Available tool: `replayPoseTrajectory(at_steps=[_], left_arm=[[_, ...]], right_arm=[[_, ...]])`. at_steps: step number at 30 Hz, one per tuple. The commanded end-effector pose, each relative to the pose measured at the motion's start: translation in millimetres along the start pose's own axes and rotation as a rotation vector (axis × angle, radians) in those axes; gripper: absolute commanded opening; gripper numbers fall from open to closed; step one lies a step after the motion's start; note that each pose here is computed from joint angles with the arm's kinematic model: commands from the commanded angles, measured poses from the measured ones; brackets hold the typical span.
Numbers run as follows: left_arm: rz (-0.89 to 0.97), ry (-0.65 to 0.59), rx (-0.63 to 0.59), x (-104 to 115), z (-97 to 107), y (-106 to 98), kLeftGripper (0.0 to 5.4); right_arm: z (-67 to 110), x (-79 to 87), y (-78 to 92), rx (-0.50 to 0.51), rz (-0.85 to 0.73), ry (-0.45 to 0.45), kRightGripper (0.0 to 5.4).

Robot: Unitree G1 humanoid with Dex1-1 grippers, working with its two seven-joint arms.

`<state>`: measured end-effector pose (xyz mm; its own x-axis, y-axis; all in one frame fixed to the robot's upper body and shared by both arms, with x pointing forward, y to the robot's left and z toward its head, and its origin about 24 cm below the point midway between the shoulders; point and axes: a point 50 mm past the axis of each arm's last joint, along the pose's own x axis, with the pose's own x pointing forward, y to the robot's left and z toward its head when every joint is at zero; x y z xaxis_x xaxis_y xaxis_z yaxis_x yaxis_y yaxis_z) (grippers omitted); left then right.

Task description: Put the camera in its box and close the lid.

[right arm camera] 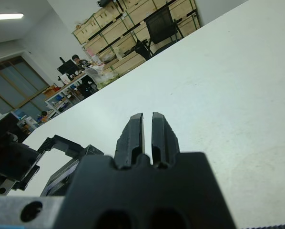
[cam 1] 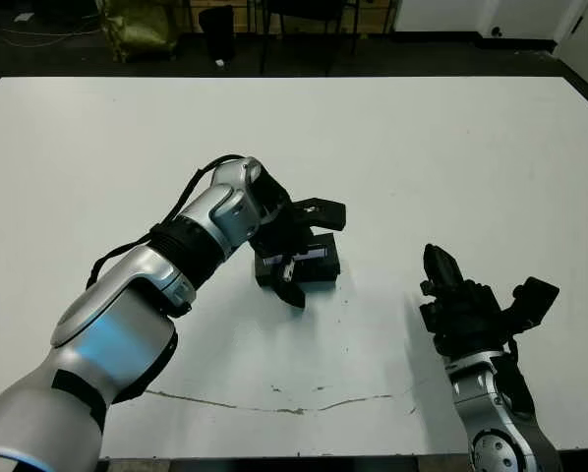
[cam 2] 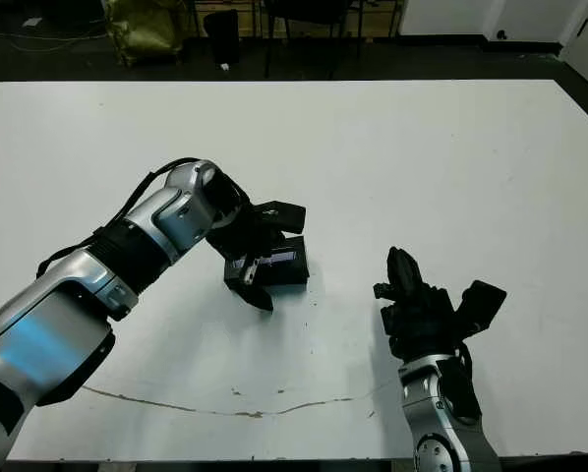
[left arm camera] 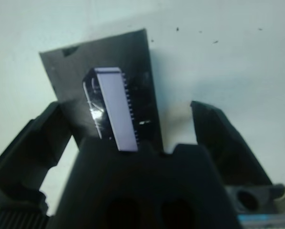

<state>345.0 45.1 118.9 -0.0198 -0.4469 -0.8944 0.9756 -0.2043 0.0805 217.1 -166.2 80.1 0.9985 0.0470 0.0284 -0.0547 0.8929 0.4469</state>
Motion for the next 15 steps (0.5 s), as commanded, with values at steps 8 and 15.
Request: replayPoseTrajectory(at_steps=[8,15], left_arm=[[-0.017,-0.017,-0.008,11.1,-12.1,-6.4,5.38],[0.090,-0.161,0.039,2.3,-3.4,2.0,5.38]], right_arm=[[-4.7,-2.8,-3.8,-0.009,-0.024,0.031,0.00],[-4.6,-2.6,-3.4,-0.012,-0.017,0.038,0.00]])
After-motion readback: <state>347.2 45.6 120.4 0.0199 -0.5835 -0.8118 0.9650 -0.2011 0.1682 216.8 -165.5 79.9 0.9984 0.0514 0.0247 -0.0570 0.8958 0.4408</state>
